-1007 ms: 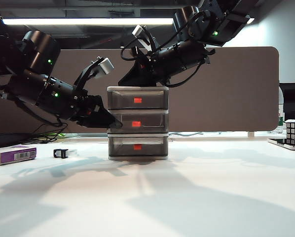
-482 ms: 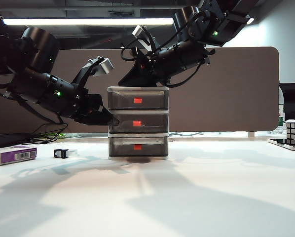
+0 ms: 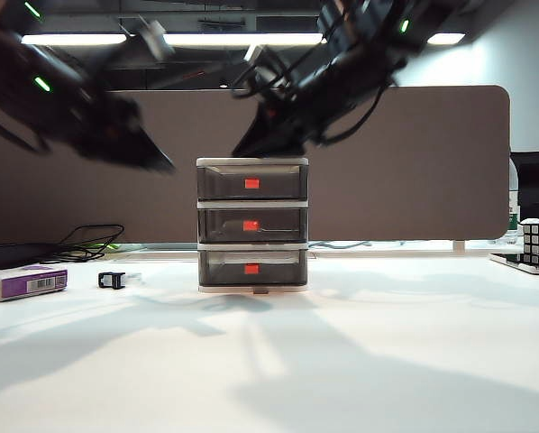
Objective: Open the second layer of the drawer on the table, pick up the earphone case on the table and put it in, and finally close the drawer.
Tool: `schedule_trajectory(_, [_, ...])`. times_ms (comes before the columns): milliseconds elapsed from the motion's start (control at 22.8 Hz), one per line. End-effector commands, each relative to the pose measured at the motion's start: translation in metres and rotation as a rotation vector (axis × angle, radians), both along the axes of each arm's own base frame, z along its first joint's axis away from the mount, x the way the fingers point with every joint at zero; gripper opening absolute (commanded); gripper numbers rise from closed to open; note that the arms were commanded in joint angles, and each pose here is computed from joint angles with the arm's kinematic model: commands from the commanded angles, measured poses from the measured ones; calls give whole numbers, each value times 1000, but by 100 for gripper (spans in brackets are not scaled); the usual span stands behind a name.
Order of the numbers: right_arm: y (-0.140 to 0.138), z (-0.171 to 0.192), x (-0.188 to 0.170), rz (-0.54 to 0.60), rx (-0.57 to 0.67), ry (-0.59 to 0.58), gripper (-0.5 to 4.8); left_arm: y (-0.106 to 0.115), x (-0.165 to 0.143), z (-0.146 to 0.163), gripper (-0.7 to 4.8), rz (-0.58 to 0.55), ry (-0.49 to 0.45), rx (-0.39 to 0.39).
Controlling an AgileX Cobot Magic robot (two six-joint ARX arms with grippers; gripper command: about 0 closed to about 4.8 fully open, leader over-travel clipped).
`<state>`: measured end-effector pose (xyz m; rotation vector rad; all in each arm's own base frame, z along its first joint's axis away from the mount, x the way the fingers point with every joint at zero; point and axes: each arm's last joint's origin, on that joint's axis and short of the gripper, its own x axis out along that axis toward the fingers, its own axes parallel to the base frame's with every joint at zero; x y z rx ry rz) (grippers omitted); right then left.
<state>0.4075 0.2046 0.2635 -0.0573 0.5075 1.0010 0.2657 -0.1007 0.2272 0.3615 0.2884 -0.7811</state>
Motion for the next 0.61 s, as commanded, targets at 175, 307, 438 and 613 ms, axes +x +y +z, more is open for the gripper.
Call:
schedule_trajectory(175, [-23, 71, -44, -32, 14, -124, -5, 23, -60, 32, -6, 130, -100, -74])
schedule_trajectory(307, [-35, 87, -71, -84, 24, -189, -5, 36, -92, 36, -6, 193, -154, -119])
schedule_trajectory(438, [-49, 92, -100, -120, 56, -237, -5, 48, -122, 28, -6, 258, -197, -112])
schedule_trajectory(613, [-72, 76, -145, -205, 75, -264, -5, 62, -159, 4, -6, 356, -249, -224])
